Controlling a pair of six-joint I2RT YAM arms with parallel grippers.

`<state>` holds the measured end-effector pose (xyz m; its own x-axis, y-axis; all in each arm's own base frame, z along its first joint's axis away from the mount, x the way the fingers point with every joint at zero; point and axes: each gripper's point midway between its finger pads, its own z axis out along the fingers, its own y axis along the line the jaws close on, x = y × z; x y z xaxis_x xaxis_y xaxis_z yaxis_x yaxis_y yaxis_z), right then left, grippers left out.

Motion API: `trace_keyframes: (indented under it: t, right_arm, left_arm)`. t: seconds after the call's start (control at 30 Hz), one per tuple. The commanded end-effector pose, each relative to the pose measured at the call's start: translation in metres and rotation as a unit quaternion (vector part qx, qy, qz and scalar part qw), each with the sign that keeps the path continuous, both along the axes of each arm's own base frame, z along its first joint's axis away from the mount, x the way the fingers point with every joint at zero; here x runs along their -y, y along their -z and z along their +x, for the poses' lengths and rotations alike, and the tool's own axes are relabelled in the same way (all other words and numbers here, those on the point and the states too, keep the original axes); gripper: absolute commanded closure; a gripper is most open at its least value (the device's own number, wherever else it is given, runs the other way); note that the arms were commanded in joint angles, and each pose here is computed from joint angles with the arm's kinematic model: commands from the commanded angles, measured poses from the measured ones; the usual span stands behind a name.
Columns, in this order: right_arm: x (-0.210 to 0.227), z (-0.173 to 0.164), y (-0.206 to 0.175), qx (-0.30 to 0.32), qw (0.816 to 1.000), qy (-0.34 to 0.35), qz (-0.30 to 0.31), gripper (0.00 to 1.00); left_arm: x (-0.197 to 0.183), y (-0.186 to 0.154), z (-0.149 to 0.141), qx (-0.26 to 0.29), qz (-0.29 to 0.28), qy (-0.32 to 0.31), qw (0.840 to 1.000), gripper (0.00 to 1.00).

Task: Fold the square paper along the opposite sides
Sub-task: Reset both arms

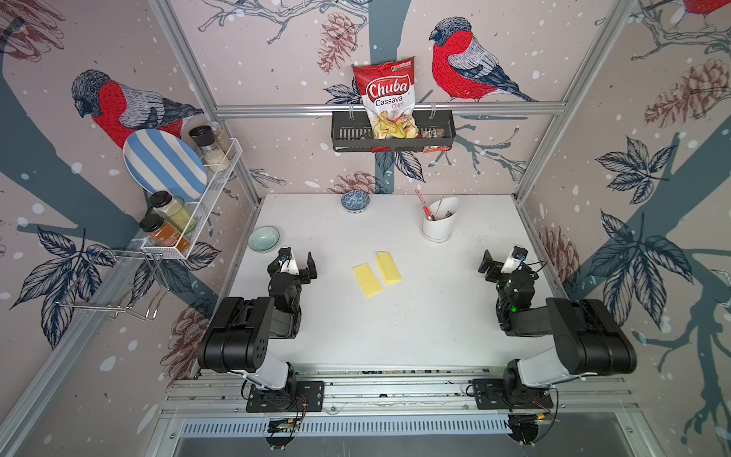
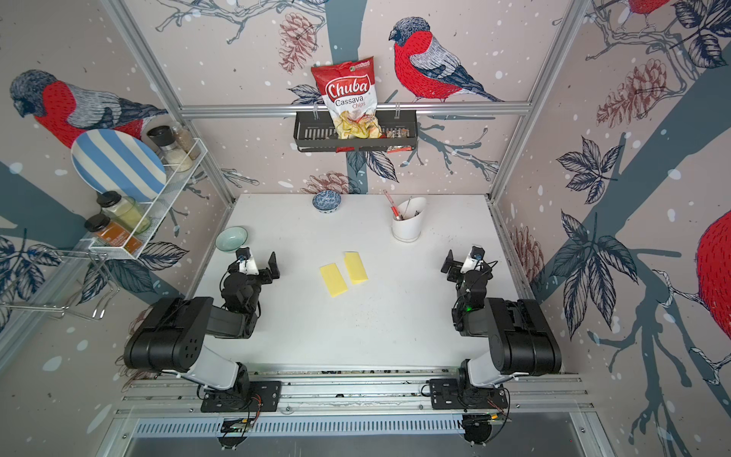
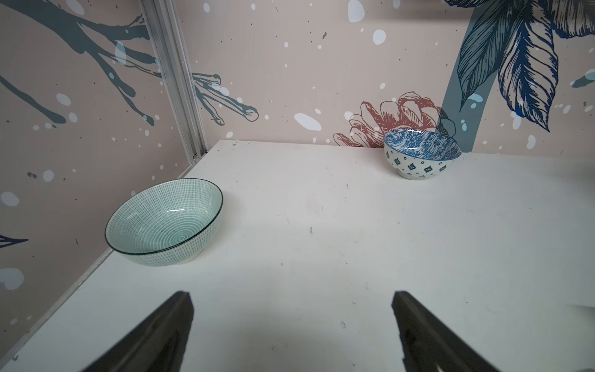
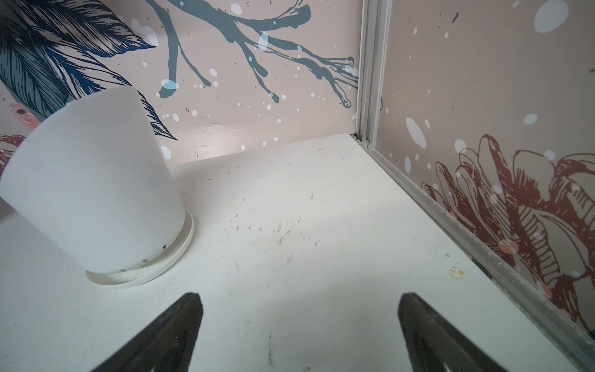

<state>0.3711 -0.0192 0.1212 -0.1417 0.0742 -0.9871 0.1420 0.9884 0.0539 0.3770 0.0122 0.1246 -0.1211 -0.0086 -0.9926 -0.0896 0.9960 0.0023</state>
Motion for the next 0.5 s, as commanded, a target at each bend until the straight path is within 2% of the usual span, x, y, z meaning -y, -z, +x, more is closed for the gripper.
trace_keyframes:
  t: [0.0, 0.47]
  right_arm:
    - [0.0013, 0.0014, -0.0045, 0.007, 1.0, 0.004, -0.002, 0.0]
    - [0.0015, 0.0014, -0.0041, 0.006, 1.0, 0.004, -0.002, 0.0]
  left_arm:
    - [0.0015, -0.0037, 0.001, 0.006, -0.003, 0.005, 1.0, 0.02]
    - [0.0008, -0.004, 0.001, 0.007, -0.003, 0.004, 1.0, 0.02]
